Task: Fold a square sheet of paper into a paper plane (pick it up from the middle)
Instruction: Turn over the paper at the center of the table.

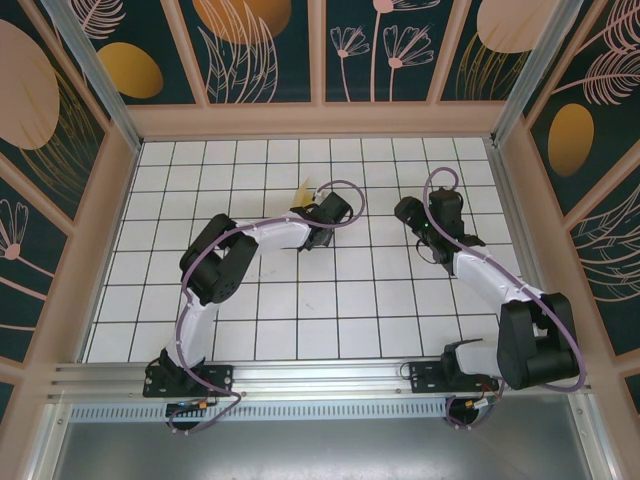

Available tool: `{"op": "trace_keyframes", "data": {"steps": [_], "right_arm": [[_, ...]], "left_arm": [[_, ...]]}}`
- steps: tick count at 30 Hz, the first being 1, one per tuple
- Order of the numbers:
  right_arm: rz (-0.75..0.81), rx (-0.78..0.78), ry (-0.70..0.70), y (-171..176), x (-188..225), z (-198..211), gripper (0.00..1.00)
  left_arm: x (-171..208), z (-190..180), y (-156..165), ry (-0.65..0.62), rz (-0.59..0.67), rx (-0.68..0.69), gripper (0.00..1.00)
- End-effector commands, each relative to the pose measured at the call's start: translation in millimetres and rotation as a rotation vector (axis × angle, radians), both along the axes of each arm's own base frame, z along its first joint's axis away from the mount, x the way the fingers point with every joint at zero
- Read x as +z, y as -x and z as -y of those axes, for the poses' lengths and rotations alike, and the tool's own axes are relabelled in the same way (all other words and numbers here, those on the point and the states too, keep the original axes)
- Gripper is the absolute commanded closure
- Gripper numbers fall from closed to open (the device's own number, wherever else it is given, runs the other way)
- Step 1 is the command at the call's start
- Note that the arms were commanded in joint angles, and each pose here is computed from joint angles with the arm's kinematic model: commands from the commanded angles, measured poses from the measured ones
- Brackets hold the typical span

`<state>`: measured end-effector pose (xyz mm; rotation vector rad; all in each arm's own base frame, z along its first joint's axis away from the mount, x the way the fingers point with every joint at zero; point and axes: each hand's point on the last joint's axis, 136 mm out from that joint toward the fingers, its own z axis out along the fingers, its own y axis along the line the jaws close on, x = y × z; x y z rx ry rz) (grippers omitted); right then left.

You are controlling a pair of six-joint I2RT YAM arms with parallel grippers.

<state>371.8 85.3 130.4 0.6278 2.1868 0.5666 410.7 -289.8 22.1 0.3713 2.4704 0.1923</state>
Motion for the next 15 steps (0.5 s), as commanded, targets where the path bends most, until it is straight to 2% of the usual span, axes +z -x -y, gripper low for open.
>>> {"op": "trace_keyframes", "data": {"steps": [1,6,8,12,15], "right_arm": [[-0.009,0.011,-0.019,-3,-2,-3,0.22],[-0.025,0.056,-0.036,-7,-6,-12,0.22],[-0.028,0.081,-0.048,-9,-8,-18,0.22],[-0.031,0.154,-0.077,-13,-9,-34,0.21],[-0.042,0.226,-0.104,-16,-11,-54,0.21]], "left_arm": [[31,29,6,0.177,-0.019,-0.043,0.66],[96,73,21,0.477,-0.016,-0.182,0.54],[119,79,25,0.558,0.0,-0.215,0.5],[154,71,22,0.716,0.026,-0.225,0.45],[162,44,9,0.846,0.031,-0.165,0.44]]}}
